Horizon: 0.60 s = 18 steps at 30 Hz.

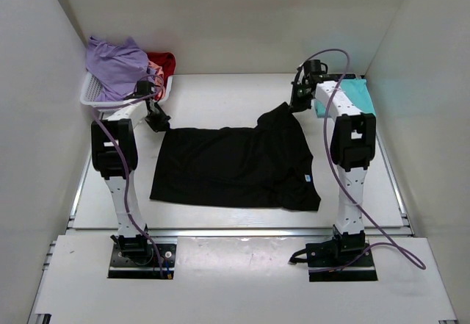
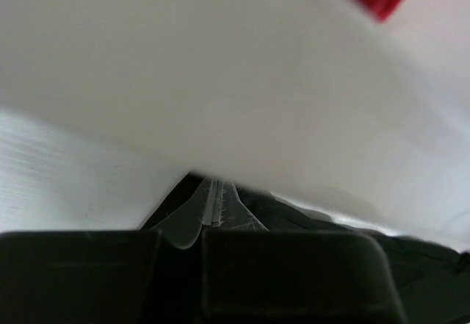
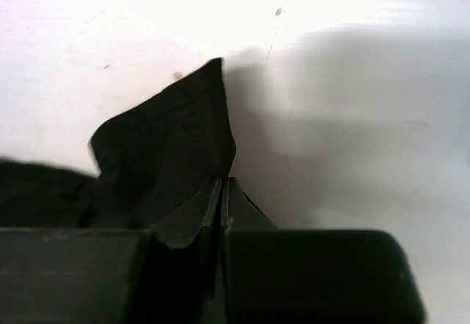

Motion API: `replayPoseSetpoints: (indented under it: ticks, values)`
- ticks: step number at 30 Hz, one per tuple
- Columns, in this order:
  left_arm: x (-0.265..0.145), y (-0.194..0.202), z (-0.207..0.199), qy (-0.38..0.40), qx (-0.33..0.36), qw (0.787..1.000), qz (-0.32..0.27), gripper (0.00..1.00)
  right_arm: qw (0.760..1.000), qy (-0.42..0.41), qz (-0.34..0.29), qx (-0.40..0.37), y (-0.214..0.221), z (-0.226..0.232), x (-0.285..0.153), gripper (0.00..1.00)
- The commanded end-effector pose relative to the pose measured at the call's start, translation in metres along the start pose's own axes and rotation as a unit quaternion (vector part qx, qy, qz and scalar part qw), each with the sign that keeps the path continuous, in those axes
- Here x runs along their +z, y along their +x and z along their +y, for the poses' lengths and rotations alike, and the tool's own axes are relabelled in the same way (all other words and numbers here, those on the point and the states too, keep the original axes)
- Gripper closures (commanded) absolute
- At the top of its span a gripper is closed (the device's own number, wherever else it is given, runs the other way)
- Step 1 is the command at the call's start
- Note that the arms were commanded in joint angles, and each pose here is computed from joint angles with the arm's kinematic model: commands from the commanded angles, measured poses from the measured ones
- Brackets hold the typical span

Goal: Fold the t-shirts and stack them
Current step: Grap the side of the flattened tshirt furthest away from the robot with both arms, then fold the other side of the tshirt into a rectangle

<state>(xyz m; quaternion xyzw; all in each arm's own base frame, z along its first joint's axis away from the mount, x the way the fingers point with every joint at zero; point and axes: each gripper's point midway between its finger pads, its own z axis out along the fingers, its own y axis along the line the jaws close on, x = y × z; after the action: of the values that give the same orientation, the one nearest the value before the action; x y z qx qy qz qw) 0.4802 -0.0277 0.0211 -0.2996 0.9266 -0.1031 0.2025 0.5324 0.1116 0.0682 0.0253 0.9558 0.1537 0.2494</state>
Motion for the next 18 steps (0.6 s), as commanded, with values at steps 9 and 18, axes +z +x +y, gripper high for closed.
replayPoseSetpoints:
  ticks: [9,18]
  values:
    - [-0.06,-0.012,-0.012,0.078,0.005,0.996,-0.048,1.0,0.997,-0.041,-0.036,-0.06,0.031,0.047,-0.093,1.0]
    - [-0.087,-0.003,-0.001,0.092,0.002,0.994,-0.061,1.0,0.995,-0.053,-0.024,-0.083,0.102,0.052,-0.118,0.99]
